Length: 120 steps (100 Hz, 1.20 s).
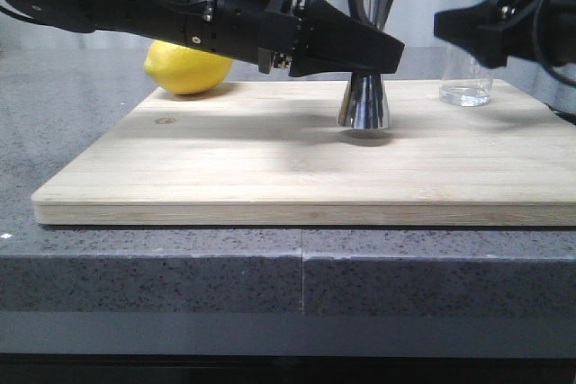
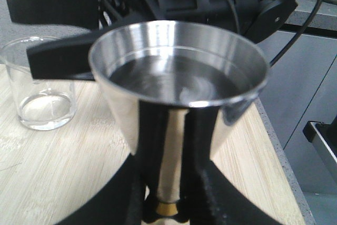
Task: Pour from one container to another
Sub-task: 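Raise the right gripper away from the beaker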
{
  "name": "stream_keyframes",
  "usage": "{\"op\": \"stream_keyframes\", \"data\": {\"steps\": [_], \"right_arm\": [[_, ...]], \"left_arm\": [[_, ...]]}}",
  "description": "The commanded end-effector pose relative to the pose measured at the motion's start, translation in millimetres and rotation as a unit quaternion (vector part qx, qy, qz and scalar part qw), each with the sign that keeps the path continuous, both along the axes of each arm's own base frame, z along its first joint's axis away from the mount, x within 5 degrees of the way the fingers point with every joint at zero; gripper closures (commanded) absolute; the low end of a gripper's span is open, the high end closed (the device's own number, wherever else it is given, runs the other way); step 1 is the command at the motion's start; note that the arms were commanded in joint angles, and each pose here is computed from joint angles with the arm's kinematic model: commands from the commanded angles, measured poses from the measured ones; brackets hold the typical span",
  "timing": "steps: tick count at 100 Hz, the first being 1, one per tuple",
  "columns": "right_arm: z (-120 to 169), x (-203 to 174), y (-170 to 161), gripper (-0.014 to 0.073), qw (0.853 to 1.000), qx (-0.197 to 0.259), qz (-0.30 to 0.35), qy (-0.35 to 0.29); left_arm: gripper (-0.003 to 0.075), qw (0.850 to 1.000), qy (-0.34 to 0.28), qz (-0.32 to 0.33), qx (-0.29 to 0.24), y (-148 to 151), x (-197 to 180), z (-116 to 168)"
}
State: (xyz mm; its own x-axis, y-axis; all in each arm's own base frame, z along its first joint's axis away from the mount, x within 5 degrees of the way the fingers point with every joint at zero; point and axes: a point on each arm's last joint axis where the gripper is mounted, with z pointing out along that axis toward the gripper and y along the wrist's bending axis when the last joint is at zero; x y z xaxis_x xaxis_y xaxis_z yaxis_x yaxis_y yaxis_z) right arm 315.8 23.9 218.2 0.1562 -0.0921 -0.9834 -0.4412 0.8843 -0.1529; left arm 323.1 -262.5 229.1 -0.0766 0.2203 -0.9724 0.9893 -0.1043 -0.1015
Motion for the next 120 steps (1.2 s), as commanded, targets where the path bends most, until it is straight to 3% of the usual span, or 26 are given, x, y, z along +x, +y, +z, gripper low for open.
{"op": "stream_keyframes", "data": {"steps": [1, 47, 97, 120], "right_arm": [[41.2, -9.3, -0.9, 0.0085, 0.993, 0.036, 0.011, -0.109], [95.3, -39.6, 1.2, 0.0085, 0.979, 0.029, 0.013, -0.201], [98.5, -41.8, 1.2, 0.0085, 0.978, 0.032, 0.013, -0.205], [98.5, -41.8, 1.2, 0.0085, 0.978, 0.032, 0.013, -0.205]], "left_arm": [[0.0741, 0.997, -0.019, -0.022, -0.069, -0.5, -10.6, 44.8], [0.0741, 0.997, -0.037, 0.002, -0.066, -1.4, -3.3, 49.8], [0.0741, 0.995, -0.043, 0.018, -0.093, 32.3, 17.5, 60.4], [0.0741, 0.996, -0.05, 0.012, -0.071, 36.4, 18.2, 56.3]]}}
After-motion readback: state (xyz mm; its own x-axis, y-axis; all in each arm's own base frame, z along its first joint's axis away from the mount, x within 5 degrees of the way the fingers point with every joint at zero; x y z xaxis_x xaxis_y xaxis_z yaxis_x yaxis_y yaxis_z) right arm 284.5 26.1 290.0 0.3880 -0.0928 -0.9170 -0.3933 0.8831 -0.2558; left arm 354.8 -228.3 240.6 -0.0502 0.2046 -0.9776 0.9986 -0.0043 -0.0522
